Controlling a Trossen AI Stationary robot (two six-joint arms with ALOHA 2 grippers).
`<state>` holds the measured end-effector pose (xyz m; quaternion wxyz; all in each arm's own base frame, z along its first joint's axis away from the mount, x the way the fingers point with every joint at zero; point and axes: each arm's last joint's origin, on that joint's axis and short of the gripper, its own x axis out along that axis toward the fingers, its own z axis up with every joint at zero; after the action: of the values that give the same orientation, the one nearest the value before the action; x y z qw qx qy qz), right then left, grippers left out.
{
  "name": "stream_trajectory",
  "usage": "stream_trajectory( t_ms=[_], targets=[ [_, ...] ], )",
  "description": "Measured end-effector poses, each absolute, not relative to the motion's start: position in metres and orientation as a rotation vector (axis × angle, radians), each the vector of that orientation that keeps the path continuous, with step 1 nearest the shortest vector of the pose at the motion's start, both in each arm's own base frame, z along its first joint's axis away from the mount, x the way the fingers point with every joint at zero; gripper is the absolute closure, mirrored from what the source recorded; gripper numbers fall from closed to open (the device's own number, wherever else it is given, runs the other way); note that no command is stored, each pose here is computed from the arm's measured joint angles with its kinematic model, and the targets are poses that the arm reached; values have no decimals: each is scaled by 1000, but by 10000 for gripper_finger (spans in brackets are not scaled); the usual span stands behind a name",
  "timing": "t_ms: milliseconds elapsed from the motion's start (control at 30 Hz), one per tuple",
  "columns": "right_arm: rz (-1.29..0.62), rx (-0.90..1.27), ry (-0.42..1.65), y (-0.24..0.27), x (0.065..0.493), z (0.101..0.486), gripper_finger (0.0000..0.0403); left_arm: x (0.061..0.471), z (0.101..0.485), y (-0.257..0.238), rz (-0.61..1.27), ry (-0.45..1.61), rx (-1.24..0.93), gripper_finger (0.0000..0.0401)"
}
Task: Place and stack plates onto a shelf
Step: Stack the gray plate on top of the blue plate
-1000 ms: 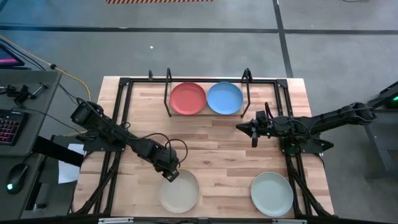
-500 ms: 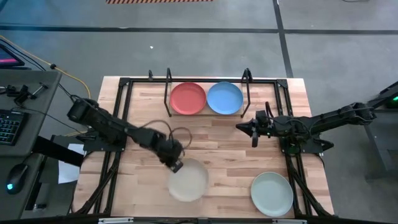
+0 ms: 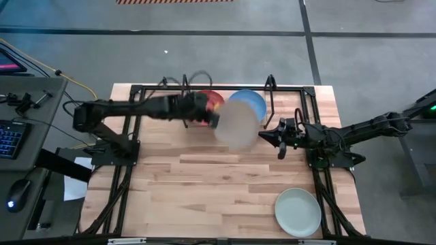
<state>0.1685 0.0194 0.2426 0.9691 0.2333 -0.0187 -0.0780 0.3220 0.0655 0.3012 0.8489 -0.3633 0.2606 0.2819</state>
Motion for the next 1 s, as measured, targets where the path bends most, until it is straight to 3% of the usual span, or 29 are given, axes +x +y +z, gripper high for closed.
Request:
stream_trajectory(
  t_ms=[167,367,633,1000],
  targets=[
    [-157,472,-40,19,168,243,403,323,308,106,764,457,-730,400],
    [-156,473,-45,19,168,243,403,308,304,134,860,493,-741,400],
    [-155,472,-47,19,168,244,403,312,295,143,880,493,-774,401],
    [-161,478,-66,19,168,245,403,379,271,163,824,633,-771,401]
  ],
)
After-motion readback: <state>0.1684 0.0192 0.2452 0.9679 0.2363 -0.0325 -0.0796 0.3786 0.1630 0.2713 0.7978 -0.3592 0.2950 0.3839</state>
